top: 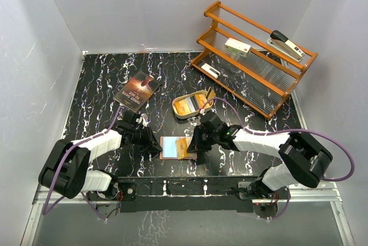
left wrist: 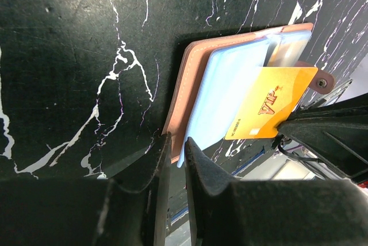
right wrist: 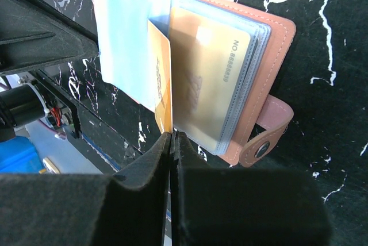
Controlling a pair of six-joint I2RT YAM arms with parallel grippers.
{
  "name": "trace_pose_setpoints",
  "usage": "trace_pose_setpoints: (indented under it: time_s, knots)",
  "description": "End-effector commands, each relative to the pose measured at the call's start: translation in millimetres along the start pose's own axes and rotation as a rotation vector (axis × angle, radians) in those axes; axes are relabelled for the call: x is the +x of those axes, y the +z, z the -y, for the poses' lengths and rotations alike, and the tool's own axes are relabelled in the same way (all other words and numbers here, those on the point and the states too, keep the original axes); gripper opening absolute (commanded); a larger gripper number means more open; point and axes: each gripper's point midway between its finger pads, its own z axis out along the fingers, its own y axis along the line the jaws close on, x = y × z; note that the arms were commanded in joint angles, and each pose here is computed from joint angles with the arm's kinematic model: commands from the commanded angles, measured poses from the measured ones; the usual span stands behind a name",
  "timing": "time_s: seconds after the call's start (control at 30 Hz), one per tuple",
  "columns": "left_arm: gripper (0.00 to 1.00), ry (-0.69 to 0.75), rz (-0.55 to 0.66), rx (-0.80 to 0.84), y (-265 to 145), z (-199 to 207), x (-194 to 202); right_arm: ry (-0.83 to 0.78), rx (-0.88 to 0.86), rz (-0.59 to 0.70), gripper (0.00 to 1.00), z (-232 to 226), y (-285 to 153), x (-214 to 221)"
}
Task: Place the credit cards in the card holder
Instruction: Insert the credit card into the card holder.
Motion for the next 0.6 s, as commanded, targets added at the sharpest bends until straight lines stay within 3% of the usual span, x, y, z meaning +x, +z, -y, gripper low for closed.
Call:
trace_pose_setpoints:
  time_s: [0.0,0.57]
  knots:
    - [0.14,-0.010,-0.028,0.007,0.1,-1.2,7.9,-0.001,-0.008,0.033,0.00,-0.7,3.2,-6.6]
    - [0.14,-0.019,-0.031,0.013,1.9,-1.1,11.3,0.016,0.008,0.049,0.00,5.7,5.8,-10.6]
